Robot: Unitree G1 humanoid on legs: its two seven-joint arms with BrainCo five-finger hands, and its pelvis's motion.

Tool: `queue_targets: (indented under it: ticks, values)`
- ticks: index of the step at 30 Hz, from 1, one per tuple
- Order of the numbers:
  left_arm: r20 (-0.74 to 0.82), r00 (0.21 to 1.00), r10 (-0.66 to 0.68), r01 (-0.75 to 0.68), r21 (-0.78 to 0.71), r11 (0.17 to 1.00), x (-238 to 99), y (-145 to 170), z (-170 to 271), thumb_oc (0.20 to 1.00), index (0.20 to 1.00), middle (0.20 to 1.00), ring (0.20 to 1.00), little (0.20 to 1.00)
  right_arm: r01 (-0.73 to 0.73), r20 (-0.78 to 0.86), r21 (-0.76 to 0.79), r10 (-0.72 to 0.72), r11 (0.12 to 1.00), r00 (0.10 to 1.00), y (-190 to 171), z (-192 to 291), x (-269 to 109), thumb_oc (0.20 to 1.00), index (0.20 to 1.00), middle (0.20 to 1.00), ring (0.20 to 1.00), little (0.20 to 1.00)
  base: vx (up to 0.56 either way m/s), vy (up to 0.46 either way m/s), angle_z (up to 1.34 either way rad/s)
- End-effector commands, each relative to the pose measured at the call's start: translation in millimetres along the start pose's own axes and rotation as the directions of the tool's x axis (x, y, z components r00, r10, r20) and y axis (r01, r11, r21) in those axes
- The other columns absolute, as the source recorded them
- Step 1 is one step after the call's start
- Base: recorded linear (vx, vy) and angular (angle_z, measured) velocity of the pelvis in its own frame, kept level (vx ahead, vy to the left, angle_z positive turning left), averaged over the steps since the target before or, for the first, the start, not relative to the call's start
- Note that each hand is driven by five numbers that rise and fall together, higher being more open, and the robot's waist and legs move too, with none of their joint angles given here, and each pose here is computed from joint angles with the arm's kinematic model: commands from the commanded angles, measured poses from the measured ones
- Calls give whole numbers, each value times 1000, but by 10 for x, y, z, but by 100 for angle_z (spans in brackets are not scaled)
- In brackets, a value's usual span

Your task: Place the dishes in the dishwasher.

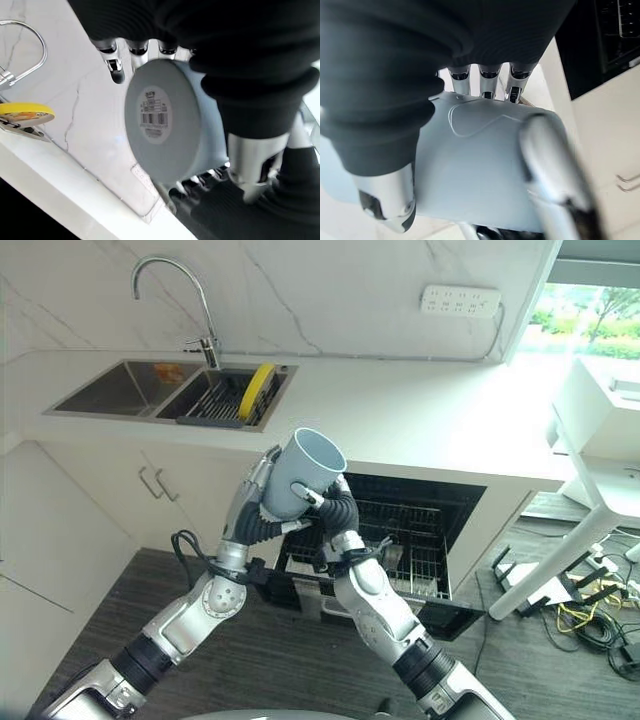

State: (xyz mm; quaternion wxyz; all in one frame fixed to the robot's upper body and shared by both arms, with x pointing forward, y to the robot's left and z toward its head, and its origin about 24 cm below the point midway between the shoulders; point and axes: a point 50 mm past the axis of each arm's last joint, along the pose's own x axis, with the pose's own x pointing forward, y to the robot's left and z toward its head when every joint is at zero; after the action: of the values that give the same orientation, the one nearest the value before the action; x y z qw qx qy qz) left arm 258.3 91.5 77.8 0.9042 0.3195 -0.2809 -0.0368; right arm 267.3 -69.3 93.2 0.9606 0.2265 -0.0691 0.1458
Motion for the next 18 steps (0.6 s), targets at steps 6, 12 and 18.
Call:
queue_targets:
  ticks: [6,12,18]
  values:
    - [136,981,-142,136,47,990,-26,-222,178,1000,1000,1000,1000,1000,-211,399,143,139,967,906,515,709,268,200,200,200,200,200,-15,-53,1]
    - [107,992,-63,51,114,992,-35,-104,68,1000,1000,1000,1000,1000,-124,432,164,42,979,901,255,723,237,200,200,200,200,200,-26,-113,5]
    - [-11,1000,-2,3,153,988,-116,63,-181,1000,1000,1000,1000,1000,-103,482,100,42,990,875,-2,836,114,200,200,200,200,200,37,21,35]
